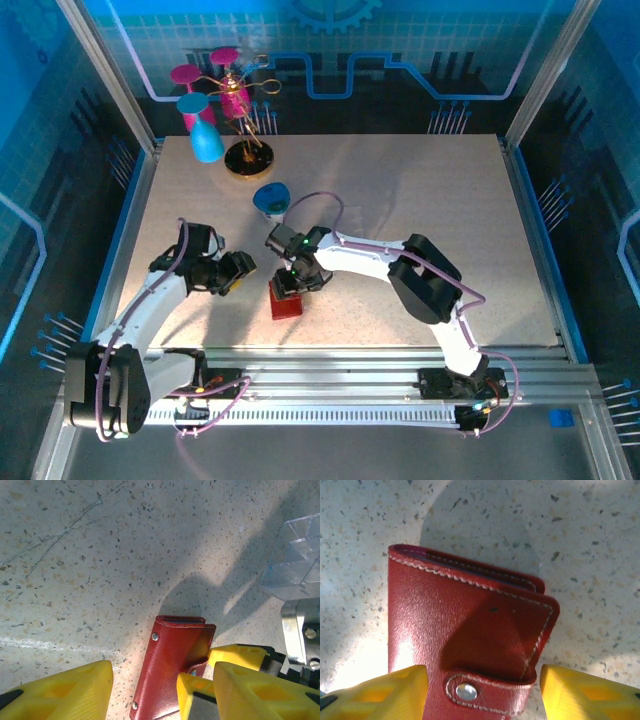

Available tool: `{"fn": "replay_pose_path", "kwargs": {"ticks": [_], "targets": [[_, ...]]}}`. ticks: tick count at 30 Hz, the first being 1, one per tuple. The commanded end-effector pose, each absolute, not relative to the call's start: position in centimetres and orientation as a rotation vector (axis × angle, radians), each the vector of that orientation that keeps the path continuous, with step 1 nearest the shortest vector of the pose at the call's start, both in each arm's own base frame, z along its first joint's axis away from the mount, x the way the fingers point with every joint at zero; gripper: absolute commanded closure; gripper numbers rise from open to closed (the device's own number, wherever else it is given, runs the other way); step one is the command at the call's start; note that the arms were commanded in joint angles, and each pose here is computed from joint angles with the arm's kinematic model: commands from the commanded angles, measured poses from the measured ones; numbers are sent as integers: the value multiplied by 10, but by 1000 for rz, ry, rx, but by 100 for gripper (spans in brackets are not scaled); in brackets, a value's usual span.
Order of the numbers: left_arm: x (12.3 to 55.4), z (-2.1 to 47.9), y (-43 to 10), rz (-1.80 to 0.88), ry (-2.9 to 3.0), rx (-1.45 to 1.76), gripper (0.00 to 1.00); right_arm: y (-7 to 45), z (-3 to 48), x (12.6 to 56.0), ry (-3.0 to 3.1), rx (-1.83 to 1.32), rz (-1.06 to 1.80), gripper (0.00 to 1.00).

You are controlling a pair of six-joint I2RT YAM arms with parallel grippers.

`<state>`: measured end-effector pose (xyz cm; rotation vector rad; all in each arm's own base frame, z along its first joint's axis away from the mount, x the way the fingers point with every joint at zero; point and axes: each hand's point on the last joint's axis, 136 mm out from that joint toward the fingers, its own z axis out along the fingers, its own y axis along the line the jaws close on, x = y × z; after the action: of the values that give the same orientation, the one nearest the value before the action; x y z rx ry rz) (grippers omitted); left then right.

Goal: Take the credit cards out of the card holder

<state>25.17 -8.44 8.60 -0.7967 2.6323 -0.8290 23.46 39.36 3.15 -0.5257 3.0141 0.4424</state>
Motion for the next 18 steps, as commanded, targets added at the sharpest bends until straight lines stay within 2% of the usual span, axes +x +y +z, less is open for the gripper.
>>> {"fn": "replay_pose_path", "kwargs": {"ticks": [1,11,18], "targets": [[248,84,-87,-878,2630,-769,44,391,25,229,3053,-518,360,41],[251,85,-90,-901,2620,-755,44,379,31,231,3048,-494,341,58],[264,92,-101,-974,2584,-759,44,349,36,241,3043,-418,364,63]]}}
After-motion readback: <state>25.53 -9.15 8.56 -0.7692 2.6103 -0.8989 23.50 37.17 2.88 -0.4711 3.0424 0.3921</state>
